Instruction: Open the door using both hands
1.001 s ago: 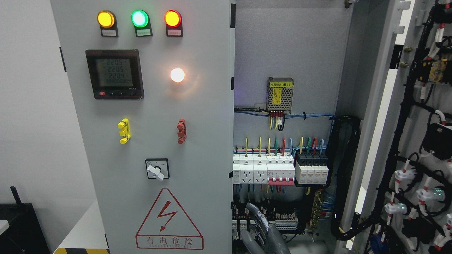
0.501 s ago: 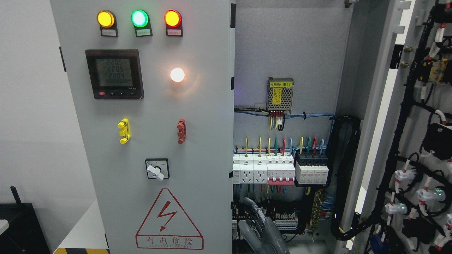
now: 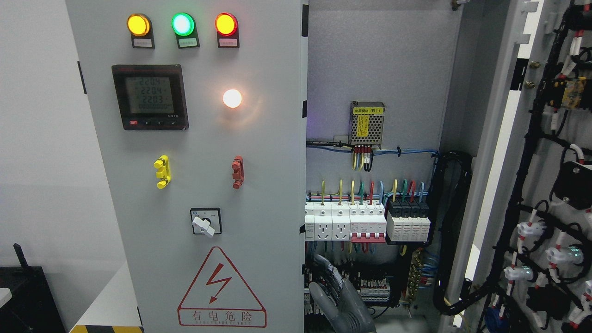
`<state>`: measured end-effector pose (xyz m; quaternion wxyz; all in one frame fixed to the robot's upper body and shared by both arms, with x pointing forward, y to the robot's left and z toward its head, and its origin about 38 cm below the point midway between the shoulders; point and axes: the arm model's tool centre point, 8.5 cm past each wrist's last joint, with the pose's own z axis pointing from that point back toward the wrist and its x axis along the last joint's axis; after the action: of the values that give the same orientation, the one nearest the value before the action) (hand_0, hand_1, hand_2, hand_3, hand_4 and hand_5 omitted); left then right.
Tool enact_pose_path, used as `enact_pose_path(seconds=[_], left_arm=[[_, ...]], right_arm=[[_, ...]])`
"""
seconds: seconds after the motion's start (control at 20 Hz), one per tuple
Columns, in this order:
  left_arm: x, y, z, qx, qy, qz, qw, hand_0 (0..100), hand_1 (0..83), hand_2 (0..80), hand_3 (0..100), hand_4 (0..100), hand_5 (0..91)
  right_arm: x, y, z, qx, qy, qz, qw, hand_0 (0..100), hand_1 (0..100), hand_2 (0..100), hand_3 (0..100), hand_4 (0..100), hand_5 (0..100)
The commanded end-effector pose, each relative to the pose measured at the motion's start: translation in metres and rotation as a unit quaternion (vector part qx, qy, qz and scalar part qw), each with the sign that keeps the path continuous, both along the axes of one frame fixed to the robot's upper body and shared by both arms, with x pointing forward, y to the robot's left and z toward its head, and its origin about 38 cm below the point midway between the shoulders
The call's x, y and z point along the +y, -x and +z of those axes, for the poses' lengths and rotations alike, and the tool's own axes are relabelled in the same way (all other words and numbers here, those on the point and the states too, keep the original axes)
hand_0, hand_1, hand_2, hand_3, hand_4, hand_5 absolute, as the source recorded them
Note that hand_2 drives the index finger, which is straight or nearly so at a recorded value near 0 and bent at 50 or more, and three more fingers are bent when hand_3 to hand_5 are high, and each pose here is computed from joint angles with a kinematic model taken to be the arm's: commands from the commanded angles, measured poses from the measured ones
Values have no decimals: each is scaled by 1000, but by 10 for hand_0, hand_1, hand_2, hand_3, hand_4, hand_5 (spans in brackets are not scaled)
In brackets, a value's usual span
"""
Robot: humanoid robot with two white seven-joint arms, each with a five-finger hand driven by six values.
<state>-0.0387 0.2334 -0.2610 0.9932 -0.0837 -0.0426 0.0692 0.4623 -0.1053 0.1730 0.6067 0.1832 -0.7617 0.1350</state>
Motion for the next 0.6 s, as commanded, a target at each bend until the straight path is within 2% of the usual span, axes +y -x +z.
enact_pose_path(seconds=[0.0,0.15,0.3,0.55], left_arm=[[0,0,0,0,0,0,1000,120,389,0,0,0,0],[0,0,0,0,0,0,1000,120,389,0,0,0,0],[0,0,0,0,0,0,1000,120,389,0,0,0,0],[0,0,0,0,0,0,1000,120,389,0,0,0,0]], right_arm=[[0,-8,-5,14,-5,3,1000,120,389,0,0,0,0],[0,-9,-3,12,-6,4,1000,120,389,0,0,0,0],[4,-10,-3,11,0,29,1000,120,389,0,0,0,0],[4,-11,-1,9,1,32,999,120,389,0,0,0,0]])
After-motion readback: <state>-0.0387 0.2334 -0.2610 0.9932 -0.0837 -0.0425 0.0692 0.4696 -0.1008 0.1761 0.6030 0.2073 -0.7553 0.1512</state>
